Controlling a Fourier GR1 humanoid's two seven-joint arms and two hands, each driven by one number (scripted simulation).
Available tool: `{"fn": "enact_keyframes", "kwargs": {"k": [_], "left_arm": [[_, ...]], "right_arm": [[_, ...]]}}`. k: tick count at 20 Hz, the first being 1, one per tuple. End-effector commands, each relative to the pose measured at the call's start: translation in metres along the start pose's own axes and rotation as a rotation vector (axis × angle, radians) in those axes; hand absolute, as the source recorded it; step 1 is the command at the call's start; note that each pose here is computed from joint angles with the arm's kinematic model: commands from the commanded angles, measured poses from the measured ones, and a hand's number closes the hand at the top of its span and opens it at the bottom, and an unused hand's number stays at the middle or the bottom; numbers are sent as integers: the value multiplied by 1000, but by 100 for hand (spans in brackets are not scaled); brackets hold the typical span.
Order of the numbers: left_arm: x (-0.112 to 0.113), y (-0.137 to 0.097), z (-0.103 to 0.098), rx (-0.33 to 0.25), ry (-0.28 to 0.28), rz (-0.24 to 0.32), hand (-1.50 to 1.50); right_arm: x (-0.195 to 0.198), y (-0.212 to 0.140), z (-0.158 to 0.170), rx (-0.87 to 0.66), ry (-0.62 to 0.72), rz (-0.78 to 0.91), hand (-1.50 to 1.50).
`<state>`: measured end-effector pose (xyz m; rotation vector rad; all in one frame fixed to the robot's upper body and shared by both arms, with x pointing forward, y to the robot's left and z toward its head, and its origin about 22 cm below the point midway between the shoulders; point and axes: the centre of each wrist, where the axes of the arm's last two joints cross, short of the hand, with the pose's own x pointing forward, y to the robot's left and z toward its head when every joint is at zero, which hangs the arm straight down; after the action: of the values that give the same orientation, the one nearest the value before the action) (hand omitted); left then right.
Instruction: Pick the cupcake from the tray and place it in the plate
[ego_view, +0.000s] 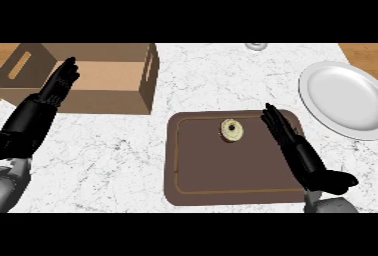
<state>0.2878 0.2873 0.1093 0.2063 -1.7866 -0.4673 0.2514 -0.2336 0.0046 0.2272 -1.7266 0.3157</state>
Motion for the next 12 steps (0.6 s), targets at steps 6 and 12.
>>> {"fn": "enact_keyframes", "kwargs": {"k": [6,12], "left_arm": [[-60,-21,17,198,330,175,0],[-77,-49,26,156,402,250,0]], "right_arm": [[59,-56,-84,28,-94,-57,150],[-14,-53,-37,-306,-146,136,-150]]}}
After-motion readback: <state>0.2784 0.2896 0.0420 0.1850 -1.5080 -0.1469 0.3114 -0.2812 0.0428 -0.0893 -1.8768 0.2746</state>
